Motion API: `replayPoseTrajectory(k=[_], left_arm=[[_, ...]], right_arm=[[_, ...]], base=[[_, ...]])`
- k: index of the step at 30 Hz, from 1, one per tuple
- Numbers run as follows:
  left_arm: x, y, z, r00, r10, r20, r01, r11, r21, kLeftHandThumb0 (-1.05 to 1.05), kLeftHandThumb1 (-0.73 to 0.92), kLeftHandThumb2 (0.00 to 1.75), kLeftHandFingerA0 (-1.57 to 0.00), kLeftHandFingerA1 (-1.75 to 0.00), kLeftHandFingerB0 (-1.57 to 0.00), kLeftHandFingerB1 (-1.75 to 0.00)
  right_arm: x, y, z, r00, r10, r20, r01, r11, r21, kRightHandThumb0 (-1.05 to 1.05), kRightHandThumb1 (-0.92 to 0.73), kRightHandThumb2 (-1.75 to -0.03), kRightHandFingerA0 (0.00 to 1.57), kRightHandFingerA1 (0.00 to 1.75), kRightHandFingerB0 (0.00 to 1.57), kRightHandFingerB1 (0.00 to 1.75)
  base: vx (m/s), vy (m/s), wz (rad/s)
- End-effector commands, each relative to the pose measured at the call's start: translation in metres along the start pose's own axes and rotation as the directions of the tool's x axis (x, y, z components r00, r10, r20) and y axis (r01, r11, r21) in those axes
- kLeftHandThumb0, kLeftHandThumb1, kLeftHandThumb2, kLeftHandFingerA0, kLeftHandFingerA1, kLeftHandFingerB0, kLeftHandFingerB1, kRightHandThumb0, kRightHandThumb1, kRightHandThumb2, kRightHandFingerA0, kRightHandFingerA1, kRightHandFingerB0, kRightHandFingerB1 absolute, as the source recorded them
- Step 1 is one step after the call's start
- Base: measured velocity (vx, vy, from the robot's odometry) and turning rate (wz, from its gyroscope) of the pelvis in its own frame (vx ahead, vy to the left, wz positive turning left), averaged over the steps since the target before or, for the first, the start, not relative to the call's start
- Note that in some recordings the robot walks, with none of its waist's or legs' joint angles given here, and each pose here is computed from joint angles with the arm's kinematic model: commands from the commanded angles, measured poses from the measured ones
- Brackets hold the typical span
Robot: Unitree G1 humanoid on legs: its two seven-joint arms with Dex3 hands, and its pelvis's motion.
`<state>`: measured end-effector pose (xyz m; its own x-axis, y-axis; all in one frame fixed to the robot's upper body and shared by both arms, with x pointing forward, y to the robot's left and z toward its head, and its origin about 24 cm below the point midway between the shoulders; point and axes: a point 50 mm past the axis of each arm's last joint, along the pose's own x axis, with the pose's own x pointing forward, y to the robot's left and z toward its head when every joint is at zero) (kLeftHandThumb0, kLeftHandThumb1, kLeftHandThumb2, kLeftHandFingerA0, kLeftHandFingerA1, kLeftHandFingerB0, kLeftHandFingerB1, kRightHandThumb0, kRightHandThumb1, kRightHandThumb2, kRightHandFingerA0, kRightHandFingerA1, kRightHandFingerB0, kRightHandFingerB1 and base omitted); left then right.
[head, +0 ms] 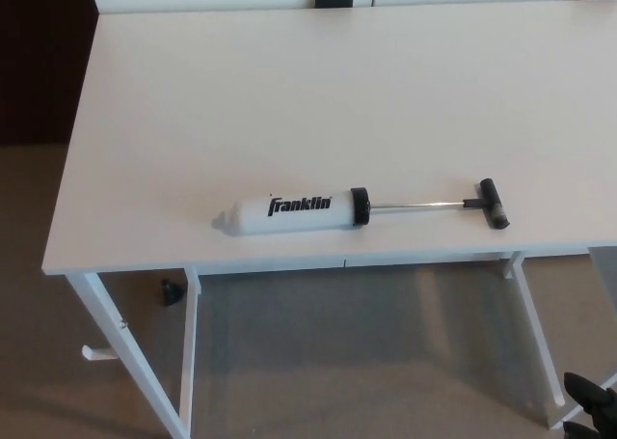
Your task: The robot walks towards a desk on which an air pump is kept in the middle. It lifts it up and holds it with its left hand and uses its right hand to compress it by pushing its handle inwards.
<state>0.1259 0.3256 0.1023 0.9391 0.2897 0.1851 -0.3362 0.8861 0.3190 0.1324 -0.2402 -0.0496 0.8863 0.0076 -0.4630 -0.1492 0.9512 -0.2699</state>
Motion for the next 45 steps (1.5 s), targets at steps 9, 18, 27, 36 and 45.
replayPoseTrajectory(k=[9, 18, 27, 36, 45], left_arm=[[0.102, -0.101, 0.206, 0.726, -0.543, 0.422, 0.212, 0.76, 0.614, -0.59, 0.4, 0.67, -0.21, -0.4, -0.13, -0.34], [0.141, -0.171, 0.184, 0.729, -0.654, 0.202, 0.316, 0.584, 0.748, -0.67, 0.42, 0.72, -0.27, -0.43, -0.11, -0.35], [0.145, -0.234, 0.137, 0.696, -0.717, -0.037, 0.45, 0.396, 0.801, -0.65, 0.4, 0.7, -0.16, -0.41, -0.09, -0.34], [0.138, -0.257, 0.103, 0.673, -0.722, -0.163, 0.531, 0.317, 0.786, -0.66, 0.39, 0.72, -0.27, -0.5, -0.09, -0.35], [0.141, -0.274, 0.088, 0.682, -0.691, -0.241, 0.518, 0.223, 0.826, -0.68, 0.41, 0.74, -0.08, -0.4, -0.05, -0.31]], right_arm=[[-0.005, -0.006, -0.006, 0.999, -0.004, -0.032, 0.004, 1.0, 0.019, -0.65, -0.74, -1.08, 0.01, 0.45, 0.0, 0.31], [-0.002, -0.006, -0.004, 0.999, -0.01, -0.036, 0.01, 1.0, -0.011, -0.7, -0.73, -1.04, 0.1, 0.48, 0.0, 0.31], [0.0, -0.003, -0.003, 0.999, 0.002, -0.033, -0.002, 1.0, -0.004, -0.7, -0.72, -1.03, 0.06, 0.46, 0.0, 0.3], [0.001, -0.005, -0.001, 1.0, 0.006, -0.019, -0.006, 1.0, 0.004, -0.69, -0.71, -1.02, 0.07, 0.47, 0.0, 0.31], [0.003, -0.004, 0.002, 1.0, 0.01, -0.006, -0.01, 1.0, 0.01, -0.68, -0.72, -1.03, 0.01, 0.45, 0.01, 0.31]], base=[[0.0, 0.0, 0.0], [0.0, 0.0, 0.01], [0.0, 0.0, 0.0], [0.0, 0.0, 0.0], [0.0, 0.0, 0.0]])
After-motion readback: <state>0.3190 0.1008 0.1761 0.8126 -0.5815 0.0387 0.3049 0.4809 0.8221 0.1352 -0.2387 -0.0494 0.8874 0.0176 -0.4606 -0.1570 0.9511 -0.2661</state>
